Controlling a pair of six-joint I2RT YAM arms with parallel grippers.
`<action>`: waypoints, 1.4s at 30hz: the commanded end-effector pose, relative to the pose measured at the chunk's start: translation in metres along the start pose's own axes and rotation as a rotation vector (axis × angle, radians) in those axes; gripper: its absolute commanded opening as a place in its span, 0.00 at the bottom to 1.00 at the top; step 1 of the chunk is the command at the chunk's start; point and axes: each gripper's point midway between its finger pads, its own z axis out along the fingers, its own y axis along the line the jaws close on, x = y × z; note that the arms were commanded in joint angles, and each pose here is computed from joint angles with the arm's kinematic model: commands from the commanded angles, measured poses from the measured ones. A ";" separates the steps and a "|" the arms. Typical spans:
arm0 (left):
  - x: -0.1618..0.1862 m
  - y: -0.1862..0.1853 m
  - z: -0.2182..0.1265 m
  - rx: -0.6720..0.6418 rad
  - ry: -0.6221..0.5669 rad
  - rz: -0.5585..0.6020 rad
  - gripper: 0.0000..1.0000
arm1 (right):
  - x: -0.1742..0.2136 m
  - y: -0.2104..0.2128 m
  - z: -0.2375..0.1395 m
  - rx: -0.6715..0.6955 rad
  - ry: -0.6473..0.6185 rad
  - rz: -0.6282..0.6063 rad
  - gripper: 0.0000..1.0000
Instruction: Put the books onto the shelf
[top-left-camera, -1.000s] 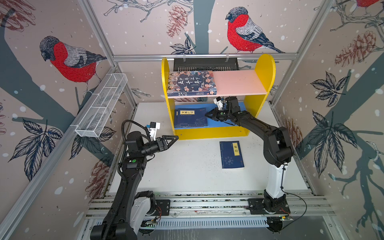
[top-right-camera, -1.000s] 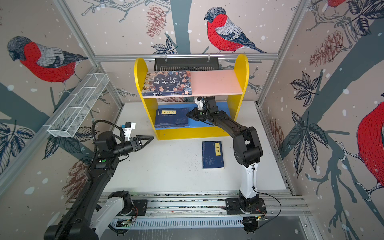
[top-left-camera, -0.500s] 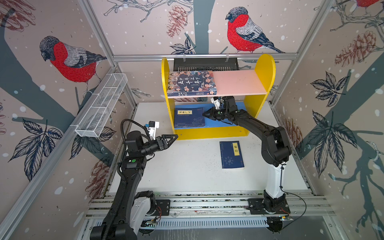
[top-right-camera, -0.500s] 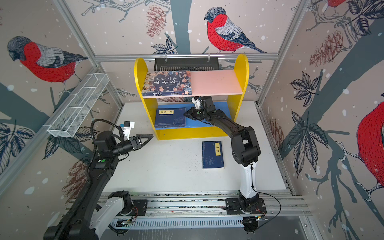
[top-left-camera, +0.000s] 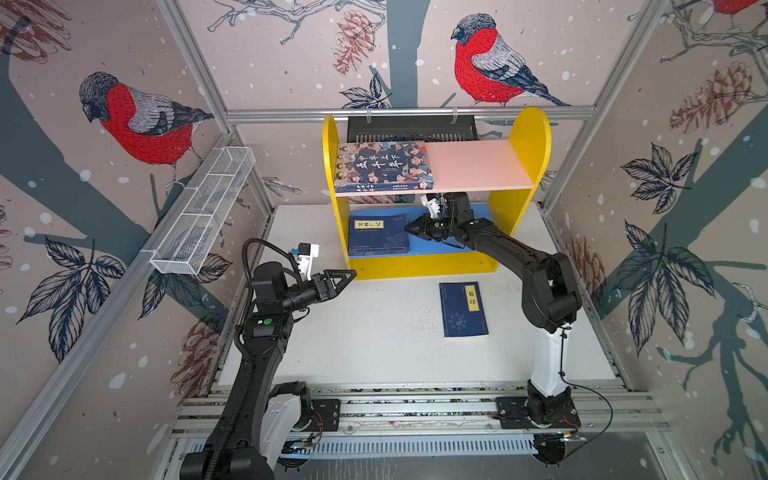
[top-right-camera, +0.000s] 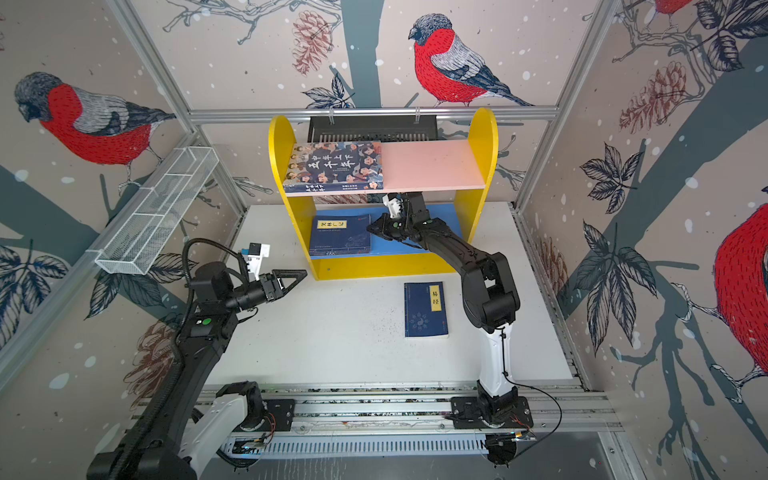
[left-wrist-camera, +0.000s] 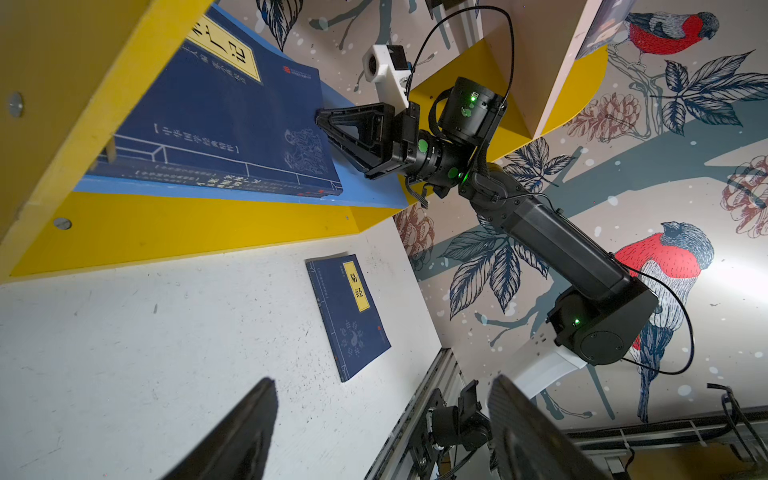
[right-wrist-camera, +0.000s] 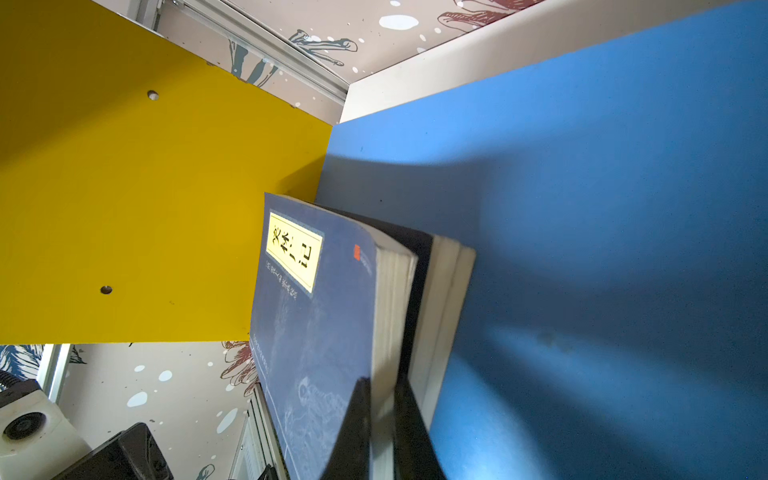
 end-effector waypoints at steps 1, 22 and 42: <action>-0.002 -0.003 0.000 0.007 -0.005 0.039 0.81 | -0.003 0.000 0.003 0.007 -0.017 -0.004 0.08; 0.000 -0.008 0.000 0.024 0.005 0.043 0.81 | -0.007 0.006 -0.002 0.036 -0.024 -0.040 0.40; -0.002 -0.006 -0.006 -0.057 -0.022 0.131 0.81 | 0.073 0.033 -0.104 0.173 -0.150 -0.069 0.54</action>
